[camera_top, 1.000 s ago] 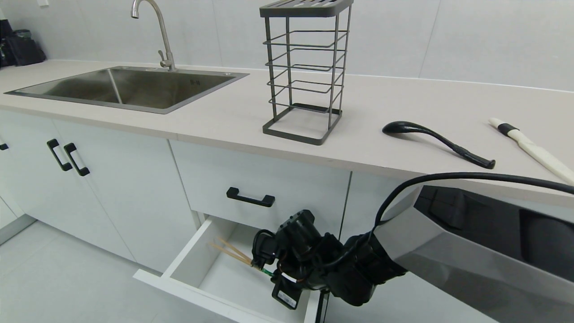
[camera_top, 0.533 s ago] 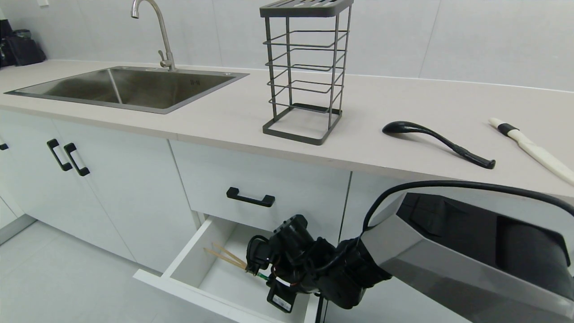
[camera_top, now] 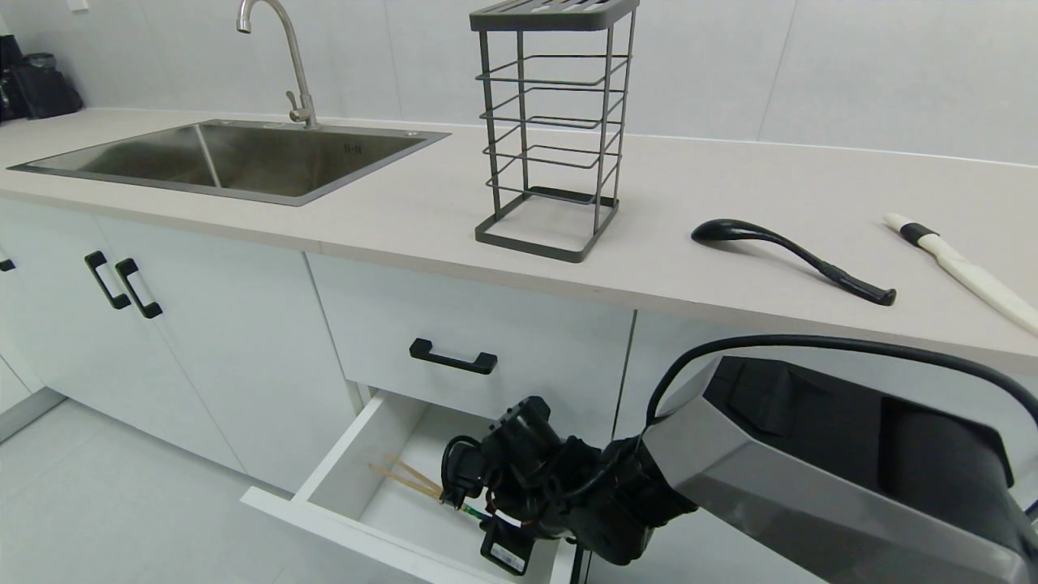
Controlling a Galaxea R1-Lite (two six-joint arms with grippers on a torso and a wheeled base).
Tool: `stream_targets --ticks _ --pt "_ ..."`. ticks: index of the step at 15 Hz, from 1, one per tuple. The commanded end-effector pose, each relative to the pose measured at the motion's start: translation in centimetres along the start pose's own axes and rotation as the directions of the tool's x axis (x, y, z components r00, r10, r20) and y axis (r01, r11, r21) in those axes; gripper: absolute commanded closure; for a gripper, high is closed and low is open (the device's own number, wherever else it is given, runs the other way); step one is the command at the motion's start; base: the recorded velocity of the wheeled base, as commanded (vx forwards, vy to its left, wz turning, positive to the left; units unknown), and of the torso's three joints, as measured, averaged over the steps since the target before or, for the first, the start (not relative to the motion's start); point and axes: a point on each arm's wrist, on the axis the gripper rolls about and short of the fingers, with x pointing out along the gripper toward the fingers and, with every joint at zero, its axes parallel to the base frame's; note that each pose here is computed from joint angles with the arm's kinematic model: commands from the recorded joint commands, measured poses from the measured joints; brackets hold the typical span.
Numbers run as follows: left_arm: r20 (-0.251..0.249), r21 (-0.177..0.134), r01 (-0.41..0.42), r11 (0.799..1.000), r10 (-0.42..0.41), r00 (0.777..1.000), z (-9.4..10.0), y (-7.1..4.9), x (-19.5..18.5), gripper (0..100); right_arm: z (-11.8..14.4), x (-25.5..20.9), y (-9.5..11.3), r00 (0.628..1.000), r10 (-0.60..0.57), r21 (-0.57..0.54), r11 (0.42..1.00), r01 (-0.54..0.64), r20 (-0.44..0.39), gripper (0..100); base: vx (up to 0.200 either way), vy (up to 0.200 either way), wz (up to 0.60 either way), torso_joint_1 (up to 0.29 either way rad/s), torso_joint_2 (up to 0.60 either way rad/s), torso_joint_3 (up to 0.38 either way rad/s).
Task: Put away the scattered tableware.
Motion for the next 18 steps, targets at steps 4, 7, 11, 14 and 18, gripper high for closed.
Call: stream_targets --ticks 4,7,11,14,18 --pt "-0.001 0.000 0.000 1.000 0.000 1.000 0.0 0.0 0.0 0 0.4 -0.3 -0.1 1.000 -0.005 -0.045 0.999 0.005 0.012 0 0.000 0.000 0.00 0.000 0.00 0.000" --pt "-0.001 0.000 0.000 1.000 0.000 1.000 0.0 0.0 0.0 0 3.0 -5.0 -0.2 0.998 -0.008 -0.079 0.997 0.013 0.058 0 0.000 0.000 0.00 0.000 0.00 0.000" --pt "-0.001 0.000 0.000 1.000 0.000 1.000 0.0 0.0 0.0 0 3.4 -9.5 1.1 0.995 -0.001 -0.104 0.995 0.011 0.097 0 0.000 0.000 0.00 0.000 0.00 0.000" --pt "-0.001 0.000 0.000 1.000 0.000 1.000 0.0 0.0 0.0 0 3.7 -13.0 2.1 0.990 0.002 -0.122 0.992 0.016 0.142 0 0.000 0.000 0.00 0.000 0.00 0.000" --pt "-0.001 0.000 0.000 1.000 0.000 1.000 0.0 0.0 0.0 0 4.1 -17.2 2.9 0.975 -0.008 -0.117 0.993 0.035 0.224 0 0.000 0.000 0.00 0.000 0.00 0.000"
